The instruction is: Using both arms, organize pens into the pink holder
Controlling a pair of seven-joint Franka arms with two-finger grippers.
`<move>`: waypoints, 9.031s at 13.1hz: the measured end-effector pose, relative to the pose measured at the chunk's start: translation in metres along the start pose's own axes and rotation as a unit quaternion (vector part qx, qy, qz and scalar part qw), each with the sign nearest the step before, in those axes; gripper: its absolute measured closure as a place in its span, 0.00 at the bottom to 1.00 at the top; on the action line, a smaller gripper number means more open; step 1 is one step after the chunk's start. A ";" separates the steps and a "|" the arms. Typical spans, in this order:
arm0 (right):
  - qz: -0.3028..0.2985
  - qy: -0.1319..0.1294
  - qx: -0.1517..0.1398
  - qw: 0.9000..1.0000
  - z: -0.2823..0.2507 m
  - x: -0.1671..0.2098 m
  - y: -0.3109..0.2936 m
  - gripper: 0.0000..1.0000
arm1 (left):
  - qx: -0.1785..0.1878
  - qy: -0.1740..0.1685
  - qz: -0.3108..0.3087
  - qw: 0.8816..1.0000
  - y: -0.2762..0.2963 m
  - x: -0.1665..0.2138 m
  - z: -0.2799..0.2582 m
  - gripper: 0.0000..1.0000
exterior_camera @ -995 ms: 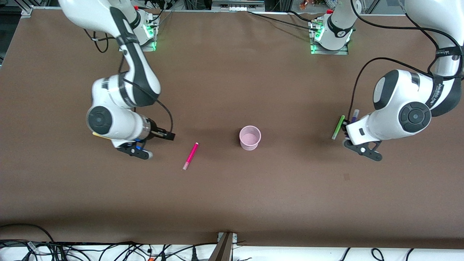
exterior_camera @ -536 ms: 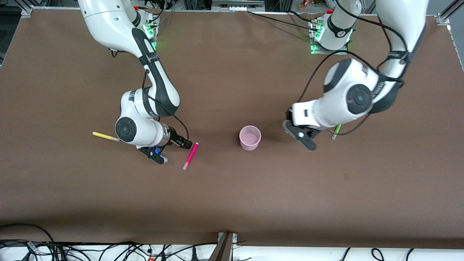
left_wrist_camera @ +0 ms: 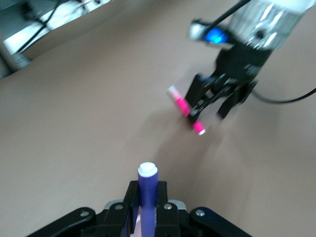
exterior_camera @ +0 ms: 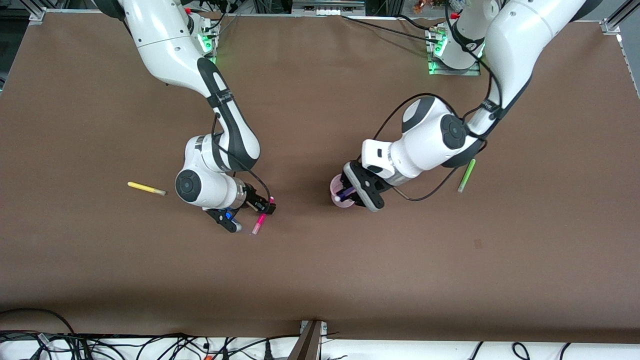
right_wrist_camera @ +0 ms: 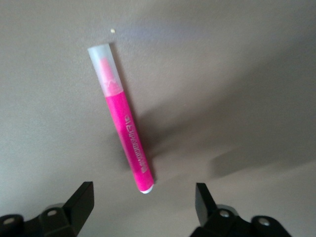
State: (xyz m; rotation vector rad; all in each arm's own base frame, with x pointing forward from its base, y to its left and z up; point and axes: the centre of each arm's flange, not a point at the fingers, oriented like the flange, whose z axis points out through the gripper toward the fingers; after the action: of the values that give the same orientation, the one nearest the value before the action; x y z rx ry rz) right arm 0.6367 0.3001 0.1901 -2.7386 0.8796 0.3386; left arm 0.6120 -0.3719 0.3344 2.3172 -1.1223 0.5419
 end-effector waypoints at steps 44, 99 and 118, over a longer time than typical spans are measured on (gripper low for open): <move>0.303 -0.373 0.243 0.843 -0.071 -0.120 -0.142 0.82 | 0.206 -0.325 -0.224 0.895 -0.128 -0.078 -0.438 0.00; -0.238 0.032 -0.089 0.967 -0.421 -0.080 0.139 0.00 | 0.245 -0.215 -0.364 0.872 -0.067 -0.110 -0.425 0.00; -0.276 0.104 -0.122 0.948 -0.420 -0.073 0.129 0.00 | 0.244 -0.215 -0.360 0.874 -0.064 -0.106 -0.423 0.00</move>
State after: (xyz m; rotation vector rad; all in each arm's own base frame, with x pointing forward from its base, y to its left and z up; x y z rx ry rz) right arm 0.5624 0.1118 0.5865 -3.1366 0.0795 0.0492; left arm 0.5463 -0.0228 0.5944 3.1452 -0.1876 0.0020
